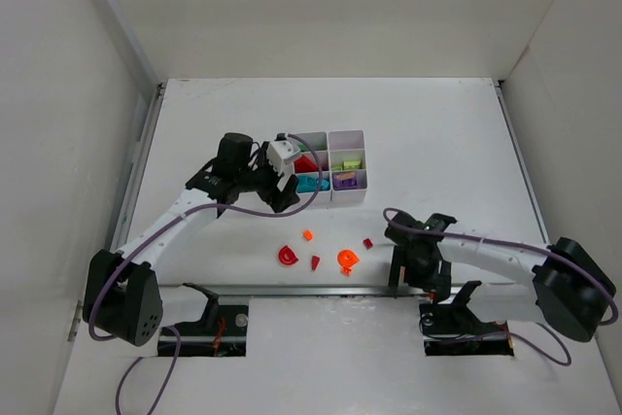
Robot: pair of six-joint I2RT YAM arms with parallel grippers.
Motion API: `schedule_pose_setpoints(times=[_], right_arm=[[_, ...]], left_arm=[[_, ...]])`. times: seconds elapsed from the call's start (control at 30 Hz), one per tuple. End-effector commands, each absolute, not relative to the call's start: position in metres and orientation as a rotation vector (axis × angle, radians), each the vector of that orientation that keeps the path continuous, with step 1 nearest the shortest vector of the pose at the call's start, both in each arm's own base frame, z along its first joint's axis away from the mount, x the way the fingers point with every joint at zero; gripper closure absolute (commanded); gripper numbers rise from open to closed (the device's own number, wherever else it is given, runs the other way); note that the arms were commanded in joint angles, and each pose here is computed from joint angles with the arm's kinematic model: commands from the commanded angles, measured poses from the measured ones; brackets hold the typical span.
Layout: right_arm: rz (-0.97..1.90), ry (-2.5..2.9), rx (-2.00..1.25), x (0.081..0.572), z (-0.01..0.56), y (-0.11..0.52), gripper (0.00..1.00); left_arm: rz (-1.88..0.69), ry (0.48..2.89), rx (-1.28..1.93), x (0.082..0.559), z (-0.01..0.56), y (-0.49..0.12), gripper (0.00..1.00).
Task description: Sort the legos into containers by color
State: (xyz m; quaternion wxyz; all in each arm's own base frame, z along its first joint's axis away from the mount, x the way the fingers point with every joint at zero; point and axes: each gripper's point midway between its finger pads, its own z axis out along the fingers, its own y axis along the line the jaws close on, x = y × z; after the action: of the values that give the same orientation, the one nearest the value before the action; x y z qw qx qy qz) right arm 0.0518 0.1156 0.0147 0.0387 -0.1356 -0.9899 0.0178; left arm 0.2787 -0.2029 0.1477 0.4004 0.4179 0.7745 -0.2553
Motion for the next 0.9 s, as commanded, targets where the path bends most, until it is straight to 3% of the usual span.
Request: schedule_pose_setpoints(times=[0.0, 0.43, 0.63, 0.8, 0.87], right_arm=[[-0.083, -3.066, -0.367, 0.065, 0.007, 0.145, 0.05], [0.192, -3.354, 0.123, 0.138, 0.051, 0.151, 0.04], [-0.073, -3.543, 0.478, 0.169, 0.091, 0.172, 0.01], [-0.214, -3.795, 0.354, 0.199, 0.147, 0.175, 0.01], [-0.103, -3.874, 0.412, 0.210, 0.158, 0.164, 0.01]], left_arm=[[-0.645, 1.916, 1.047, 0.280, 0.159, -0.205, 0.20], [-0.634, 1.867, 1.067, 0.278, 0.166, -0.205, 0.20], [-0.622, 1.861, 1.062, 0.277, 0.168, -0.202, 0.20], [-0.634, 1.867, 1.067, 0.274, 0.164, -0.203, 0.20], [-0.644, 1.864, 1.071, 0.273, 0.165, -0.204, 0.20]])
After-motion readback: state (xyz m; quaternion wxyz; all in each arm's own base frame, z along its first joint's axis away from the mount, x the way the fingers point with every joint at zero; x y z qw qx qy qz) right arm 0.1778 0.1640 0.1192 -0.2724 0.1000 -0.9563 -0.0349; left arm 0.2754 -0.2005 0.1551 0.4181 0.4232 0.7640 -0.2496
